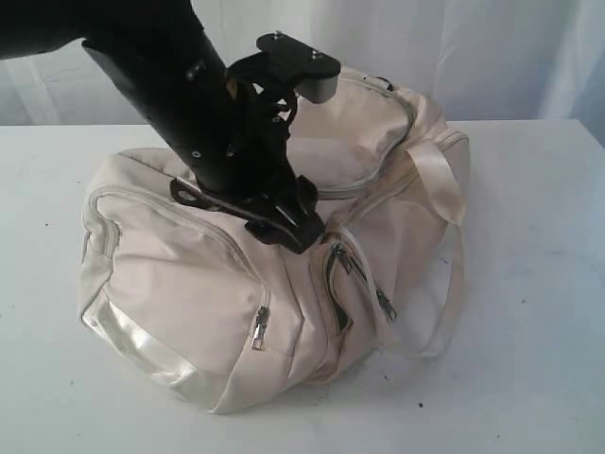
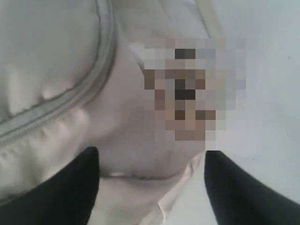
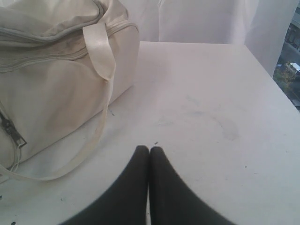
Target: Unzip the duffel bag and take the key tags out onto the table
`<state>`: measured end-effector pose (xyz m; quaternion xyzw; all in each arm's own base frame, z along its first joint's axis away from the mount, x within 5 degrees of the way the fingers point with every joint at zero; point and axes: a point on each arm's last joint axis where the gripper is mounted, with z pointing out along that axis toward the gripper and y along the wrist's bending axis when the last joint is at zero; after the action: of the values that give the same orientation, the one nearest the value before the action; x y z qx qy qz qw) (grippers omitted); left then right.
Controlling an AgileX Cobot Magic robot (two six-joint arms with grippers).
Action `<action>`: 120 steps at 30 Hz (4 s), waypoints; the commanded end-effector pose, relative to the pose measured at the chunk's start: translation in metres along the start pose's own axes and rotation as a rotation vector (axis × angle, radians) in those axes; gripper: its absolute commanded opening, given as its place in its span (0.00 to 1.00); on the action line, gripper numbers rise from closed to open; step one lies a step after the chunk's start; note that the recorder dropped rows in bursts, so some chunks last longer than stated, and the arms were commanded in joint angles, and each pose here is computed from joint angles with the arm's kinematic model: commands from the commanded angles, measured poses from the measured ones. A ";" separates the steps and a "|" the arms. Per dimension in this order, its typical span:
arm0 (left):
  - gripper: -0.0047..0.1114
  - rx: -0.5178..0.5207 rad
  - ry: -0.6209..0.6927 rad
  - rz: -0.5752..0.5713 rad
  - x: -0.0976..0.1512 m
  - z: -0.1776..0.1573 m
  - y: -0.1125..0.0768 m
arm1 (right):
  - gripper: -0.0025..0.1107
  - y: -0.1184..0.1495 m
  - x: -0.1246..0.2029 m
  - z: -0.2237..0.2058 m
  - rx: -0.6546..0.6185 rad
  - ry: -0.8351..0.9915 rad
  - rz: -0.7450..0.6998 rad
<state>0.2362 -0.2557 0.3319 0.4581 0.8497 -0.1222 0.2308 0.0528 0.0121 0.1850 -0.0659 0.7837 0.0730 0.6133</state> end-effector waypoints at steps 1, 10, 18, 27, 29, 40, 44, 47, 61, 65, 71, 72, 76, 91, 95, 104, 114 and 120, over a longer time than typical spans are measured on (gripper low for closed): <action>0.66 -0.016 -0.067 -0.005 -0.007 0.002 0.001 | 0.02 0.000 0.000 0.000 0.001 -0.011 -0.006; 0.39 0.026 0.146 -0.014 0.006 0.044 0.002 | 0.02 0.000 0.000 0.000 0.001 -0.011 -0.006; 0.04 0.024 0.430 0.064 0.029 0.054 0.006 | 0.02 0.000 0.000 0.000 0.001 -0.011 -0.006; 0.04 -0.073 0.540 0.207 0.040 0.020 0.015 | 0.02 0.000 0.000 0.000 0.001 -0.011 -0.006; 0.04 -0.067 0.524 0.236 0.042 0.011 0.013 | 0.02 0.000 0.000 0.000 0.001 -0.011 -0.006; 0.04 -0.048 0.526 0.283 0.107 -0.007 0.000 | 0.02 0.000 0.000 0.000 0.001 -0.011 -0.006; 0.04 -0.065 0.468 0.288 0.118 -0.019 -0.003 | 0.02 0.000 0.000 0.000 0.001 -0.011 -0.006; 0.04 -0.084 0.412 0.273 0.122 -0.022 -0.004 | 0.02 0.000 0.000 0.000 0.001 -0.011 -0.006; 0.64 -0.115 0.212 0.265 0.114 -0.038 -0.007 | 0.02 0.000 0.003 0.000 0.000 0.013 -0.040; 0.55 -0.170 0.028 0.274 0.113 -0.070 -0.010 | 0.02 0.000 0.003 0.000 0.000 0.013 -0.040; 0.35 -0.270 -0.195 0.243 0.125 -0.122 -0.013 | 0.02 -0.001 -0.009 -0.001 0.008 -0.115 -0.027; 0.31 -0.301 -0.211 0.226 0.129 -0.129 -0.012 | 0.02 -0.001 -0.014 -0.001 0.011 -0.169 -0.021; 0.09 -0.440 -0.164 0.136 0.147 -0.145 -0.002 | 0.02 -0.003 -0.036 -0.008 0.016 -0.429 0.072; 0.04 -0.592 -0.085 0.032 0.178 -0.102 0.012 | 0.02 0.000 -0.088 -0.020 -0.093 -0.474 0.449; 0.04 -0.576 -0.115 0.011 0.176 -0.101 0.011 | 0.02 0.000 -0.132 0.002 -0.031 -0.323 0.330; 0.04 -0.547 -0.129 0.004 0.175 -0.100 0.009 | 0.02 0.022 -0.218 0.119 -0.063 0.274 0.071; 0.04 -0.513 -0.131 -0.017 0.175 -0.098 0.006 | 0.38 0.070 -0.236 0.260 -0.248 0.555 -0.086; 0.04 -0.487 -0.140 -0.028 0.175 -0.097 0.004 | 0.73 0.080 -0.206 0.315 -0.271 0.621 -0.024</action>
<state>0.1313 -0.0870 0.3291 0.3716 0.8395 0.0600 0.3918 0.3730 0.1461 0.3282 -0.1799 0.9132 0.1272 0.3427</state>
